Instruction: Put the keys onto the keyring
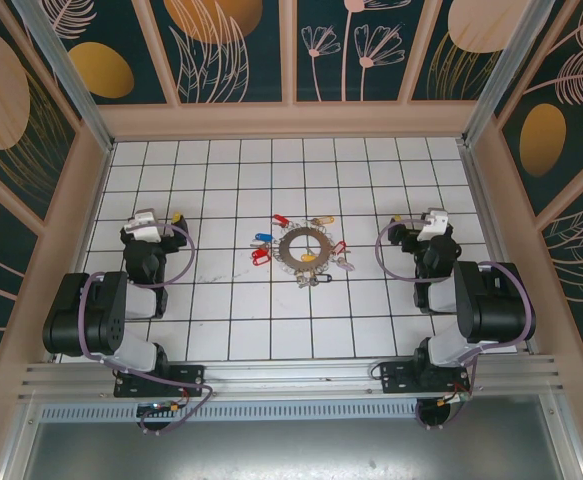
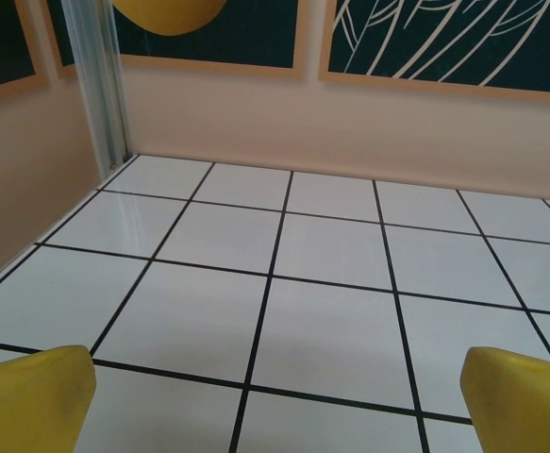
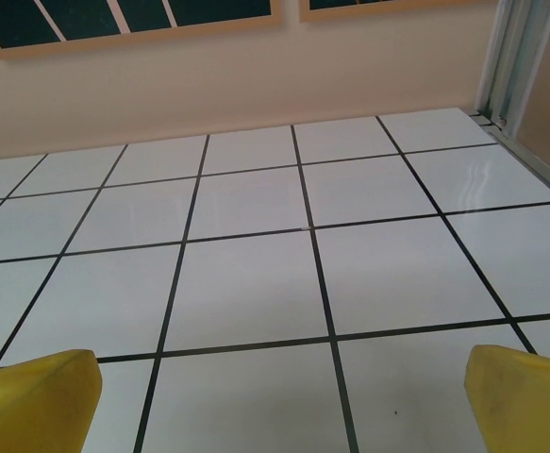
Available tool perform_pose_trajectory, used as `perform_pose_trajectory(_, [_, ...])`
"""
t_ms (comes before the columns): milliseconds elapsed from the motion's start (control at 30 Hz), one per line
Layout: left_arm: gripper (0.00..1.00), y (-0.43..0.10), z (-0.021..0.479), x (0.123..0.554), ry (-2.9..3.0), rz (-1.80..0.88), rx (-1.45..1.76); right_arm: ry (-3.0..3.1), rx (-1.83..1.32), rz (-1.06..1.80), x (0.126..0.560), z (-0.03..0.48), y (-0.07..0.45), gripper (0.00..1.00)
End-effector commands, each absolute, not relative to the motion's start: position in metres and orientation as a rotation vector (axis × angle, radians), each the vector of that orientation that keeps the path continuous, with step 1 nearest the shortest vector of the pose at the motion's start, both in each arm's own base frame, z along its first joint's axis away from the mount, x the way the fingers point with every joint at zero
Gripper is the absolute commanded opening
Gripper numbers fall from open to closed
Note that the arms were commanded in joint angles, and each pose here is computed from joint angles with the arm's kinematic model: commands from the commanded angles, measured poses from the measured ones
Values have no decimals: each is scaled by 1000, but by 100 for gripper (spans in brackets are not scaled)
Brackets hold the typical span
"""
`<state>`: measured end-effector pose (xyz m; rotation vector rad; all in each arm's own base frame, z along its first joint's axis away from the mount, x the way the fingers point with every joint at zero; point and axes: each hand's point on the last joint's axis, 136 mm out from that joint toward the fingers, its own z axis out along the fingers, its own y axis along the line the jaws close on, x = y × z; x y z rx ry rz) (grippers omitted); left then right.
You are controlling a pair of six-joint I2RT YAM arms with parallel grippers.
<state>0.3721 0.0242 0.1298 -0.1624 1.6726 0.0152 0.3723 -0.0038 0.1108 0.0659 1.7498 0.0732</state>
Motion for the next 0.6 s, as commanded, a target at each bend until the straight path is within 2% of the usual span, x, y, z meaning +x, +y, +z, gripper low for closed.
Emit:
perform_pose_trajectory(0, [99,17,135,377,1663,-5,-123,1716,91,72,377,121,-6,99])
perform_pose_trajectory(567, [99,17,135,377,1663,-4,-124,1722,87,90,378,120,-6,99])
